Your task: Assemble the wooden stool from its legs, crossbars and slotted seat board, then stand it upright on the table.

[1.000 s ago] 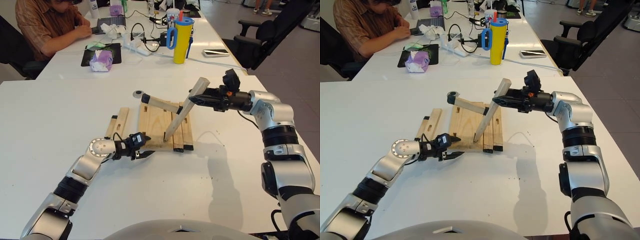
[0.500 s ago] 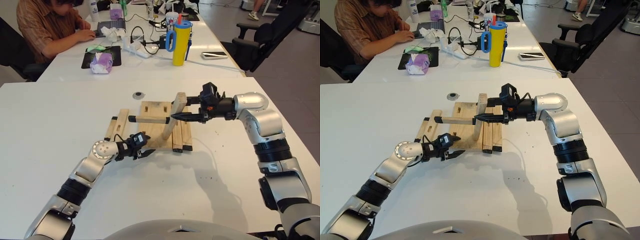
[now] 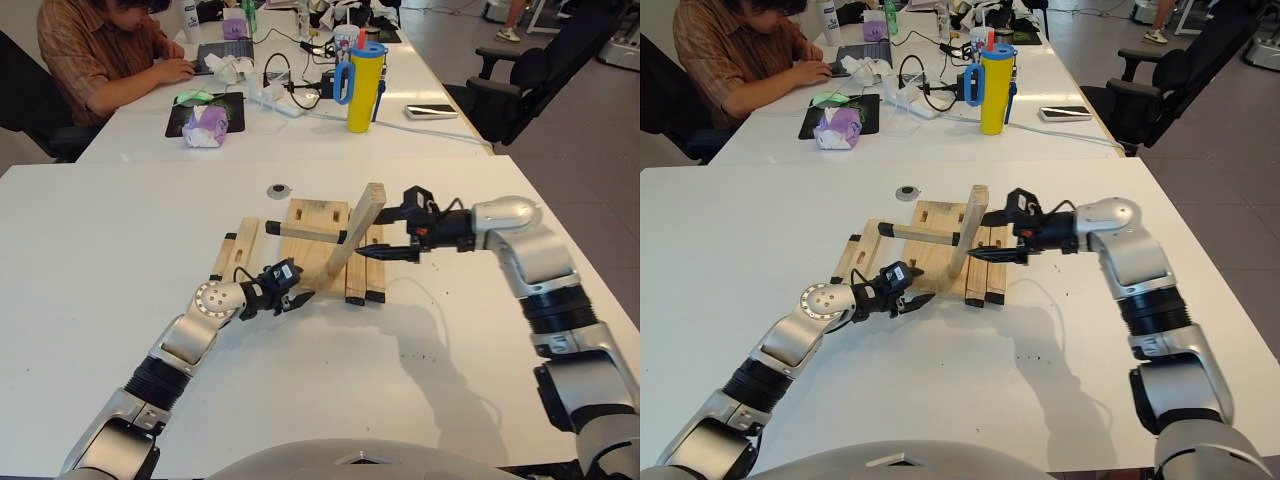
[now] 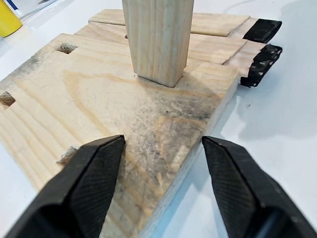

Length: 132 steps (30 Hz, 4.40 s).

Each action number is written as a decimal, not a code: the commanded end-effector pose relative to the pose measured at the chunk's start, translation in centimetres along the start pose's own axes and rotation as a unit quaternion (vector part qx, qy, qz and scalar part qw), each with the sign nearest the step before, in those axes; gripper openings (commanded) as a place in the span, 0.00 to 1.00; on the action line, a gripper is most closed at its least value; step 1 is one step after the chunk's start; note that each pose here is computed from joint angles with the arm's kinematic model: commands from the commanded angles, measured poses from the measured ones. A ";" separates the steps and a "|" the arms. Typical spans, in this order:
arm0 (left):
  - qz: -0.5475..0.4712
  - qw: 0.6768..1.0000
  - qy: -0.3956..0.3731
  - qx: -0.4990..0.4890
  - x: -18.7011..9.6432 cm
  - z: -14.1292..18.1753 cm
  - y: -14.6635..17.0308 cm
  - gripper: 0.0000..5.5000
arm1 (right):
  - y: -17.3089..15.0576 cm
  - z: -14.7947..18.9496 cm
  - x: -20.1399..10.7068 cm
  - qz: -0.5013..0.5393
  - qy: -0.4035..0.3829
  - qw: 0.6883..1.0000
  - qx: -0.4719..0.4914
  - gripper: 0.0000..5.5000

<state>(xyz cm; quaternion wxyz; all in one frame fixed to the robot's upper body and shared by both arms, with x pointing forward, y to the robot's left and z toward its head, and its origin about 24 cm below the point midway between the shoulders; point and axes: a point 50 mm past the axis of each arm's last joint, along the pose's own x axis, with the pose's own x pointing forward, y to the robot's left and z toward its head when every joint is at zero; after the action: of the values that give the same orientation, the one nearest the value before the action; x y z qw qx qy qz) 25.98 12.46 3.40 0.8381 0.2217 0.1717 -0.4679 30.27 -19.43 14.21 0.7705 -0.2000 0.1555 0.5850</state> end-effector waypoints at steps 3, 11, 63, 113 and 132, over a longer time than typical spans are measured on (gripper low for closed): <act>-0.020 0.959 0.250 -0.130 -3.6 -9.9 -4.6 0.53 | 0.3 -3.9 -1.7 -0.148 0.037 0.987 0.054 0.58; -0.023 0.958 0.224 -0.179 -4.6 -9.4 -6.2 0.53 | 5.4 -6.5 4.6 -0.273 -0.042 0.892 0.358 0.58; 0.065 0.971 0.145 -0.178 -4.3 -6.3 -0.2 0.53 | 6.0 -3.9 7.3 -0.348 0.019 0.841 0.414 0.58; 0.054 0.985 0.109 -0.119 -4.3 -3.7 0.4 0.53 | 7.5 -9.1 10.3 -0.356 0.148 0.860 0.334 0.42; -0.013 0.973 -0.121 -0.197 -12.4 2.7 4.8 0.56 | 0.8 5.3 1.6 -0.332 -0.395 0.818 0.252 0.37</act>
<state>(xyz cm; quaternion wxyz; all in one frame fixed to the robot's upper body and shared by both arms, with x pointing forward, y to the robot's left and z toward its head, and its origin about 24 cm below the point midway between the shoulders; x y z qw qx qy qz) 23.86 21.46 11.60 0.8677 0.0035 0.1732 -0.4660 30.19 -15.24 14.97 0.9549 0.2064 -0.0507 0.2075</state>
